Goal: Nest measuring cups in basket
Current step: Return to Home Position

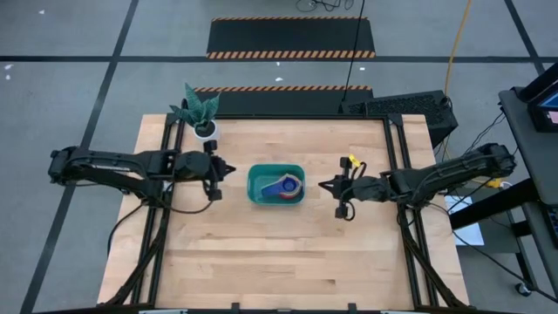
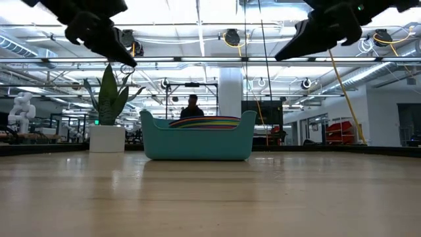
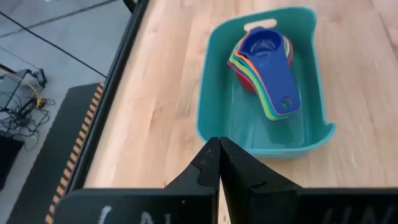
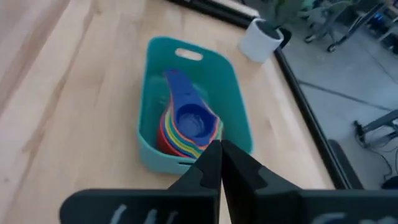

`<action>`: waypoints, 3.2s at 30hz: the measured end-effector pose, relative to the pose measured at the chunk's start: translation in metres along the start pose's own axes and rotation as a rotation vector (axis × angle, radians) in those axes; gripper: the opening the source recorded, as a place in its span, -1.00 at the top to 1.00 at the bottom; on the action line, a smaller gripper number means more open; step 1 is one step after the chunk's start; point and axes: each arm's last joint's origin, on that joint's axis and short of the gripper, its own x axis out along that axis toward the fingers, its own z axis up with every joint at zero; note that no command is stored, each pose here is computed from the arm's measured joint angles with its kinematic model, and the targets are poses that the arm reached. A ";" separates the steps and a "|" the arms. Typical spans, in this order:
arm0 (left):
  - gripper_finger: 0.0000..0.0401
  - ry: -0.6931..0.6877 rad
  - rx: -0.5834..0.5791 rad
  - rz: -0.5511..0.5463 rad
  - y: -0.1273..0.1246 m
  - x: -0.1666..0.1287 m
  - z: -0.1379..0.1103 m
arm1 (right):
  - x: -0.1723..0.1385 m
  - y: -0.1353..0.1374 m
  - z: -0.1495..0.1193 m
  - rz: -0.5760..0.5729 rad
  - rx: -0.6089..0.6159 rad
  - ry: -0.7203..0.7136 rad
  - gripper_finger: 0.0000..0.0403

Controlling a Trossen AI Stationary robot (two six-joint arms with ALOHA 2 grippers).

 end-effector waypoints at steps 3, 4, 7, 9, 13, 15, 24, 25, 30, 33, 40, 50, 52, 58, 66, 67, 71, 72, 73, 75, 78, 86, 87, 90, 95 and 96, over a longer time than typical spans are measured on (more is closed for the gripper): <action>0.95 -0.038 -0.006 0.008 -0.001 -0.004 -0.012 | -0.004 -0.002 -0.009 0.030 0.003 -0.067 1.00; 0.95 -0.063 -0.010 0.013 -0.002 -0.005 -0.015 | -0.006 -0.002 -0.013 0.045 0.000 -0.085 1.00; 0.95 -0.125 -0.014 0.026 -0.003 -0.005 -0.023 | -0.010 -0.004 -0.021 0.076 -0.005 -0.171 1.00; 0.95 -0.152 -0.017 0.032 -0.005 -0.003 -0.028 | -0.014 -0.004 -0.028 0.104 -0.013 -0.220 1.00; 0.95 -0.179 -0.026 0.038 -0.007 -0.001 -0.034 | -0.019 -0.006 -0.041 0.131 -0.010 -0.305 1.00; 0.95 -0.174 -0.024 0.035 -0.007 0.000 -0.036 | -0.021 -0.007 -0.047 0.131 -0.003 -0.350 1.00; 0.95 -0.221 -0.013 0.021 -0.007 -0.001 -0.032 | -0.030 -0.012 -0.078 0.077 0.031 -0.408 1.00; 0.95 -0.225 -0.012 0.022 -0.007 -0.001 -0.032 | -0.030 -0.012 -0.081 0.074 0.033 -0.412 1.00; 0.95 -0.227 -0.022 0.019 -0.007 -0.001 -0.032 | -0.035 -0.012 -0.089 0.070 0.046 -0.443 1.00; 0.95 -0.228 -0.021 0.016 -0.007 -0.001 -0.032 | -0.038 -0.011 -0.090 0.110 0.041 -0.467 1.00; 0.95 -0.228 -0.035 0.014 -0.007 -0.001 -0.032 | -0.045 -0.013 -0.091 0.128 0.044 -0.507 1.00; 0.95 -0.228 -0.036 0.013 -0.007 -0.001 -0.032 | -0.054 -0.015 -0.097 0.136 0.063 -0.498 1.00; 0.95 -0.228 -0.027 0.014 -0.007 -0.001 -0.032 | -0.055 -0.015 -0.097 0.134 0.065 -0.505 1.00; 0.95 -0.236 -0.007 0.019 -0.007 -0.002 -0.031 | -0.057 -0.015 -0.104 0.138 0.082 -0.503 1.00; 0.95 -0.241 -0.004 0.021 -0.007 -0.002 -0.030 | -0.053 -0.012 -0.120 0.074 0.103 -0.530 1.00; 0.95 -0.242 -0.004 0.021 -0.007 -0.002 -0.030 | -0.054 -0.012 -0.120 0.068 0.099 -0.537 1.00; 0.95 -0.242 0.001 0.021 -0.007 -0.002 -0.030 | -0.057 -0.013 -0.120 0.063 0.098 -0.561 1.00; 0.95 -0.242 0.002 0.022 -0.007 -0.002 -0.030 | -0.058 -0.013 -0.120 0.066 0.100 -0.562 1.00; 0.95 -0.242 0.002 0.022 -0.007 -0.002 -0.030 | -0.058 -0.013 -0.121 0.067 0.101 -0.559 1.00; 0.95 -0.242 0.002 0.021 -0.007 -0.002 -0.030 | -0.059 -0.013 -0.122 0.067 0.105 -0.566 1.00; 0.95 -0.242 0.002 0.021 -0.007 -0.002 -0.030 | -0.062 -0.014 -0.123 0.064 0.108 -0.581 1.00; 0.95 -0.241 0.002 0.021 -0.007 -0.002 -0.030 | -0.064 -0.013 -0.123 0.119 0.114 -0.599 1.00; 0.95 -0.241 0.002 0.021 -0.007 -0.002 -0.030 | -0.064 -0.013 -0.123 0.119 0.114 -0.599 1.00; 0.95 -0.242 -0.004 0.019 -0.007 -0.002 -0.030 | -0.064 -0.013 -0.123 0.119 0.114 -0.597 1.00; 0.95 -0.242 -0.004 0.019 -0.007 -0.002 -0.030 | -0.062 -0.012 -0.125 0.117 0.113 -0.585 1.00; 0.95 -0.243 -0.005 0.020 -0.007 -0.002 -0.030 | -0.061 -0.013 -0.126 0.116 0.116 -0.578 1.00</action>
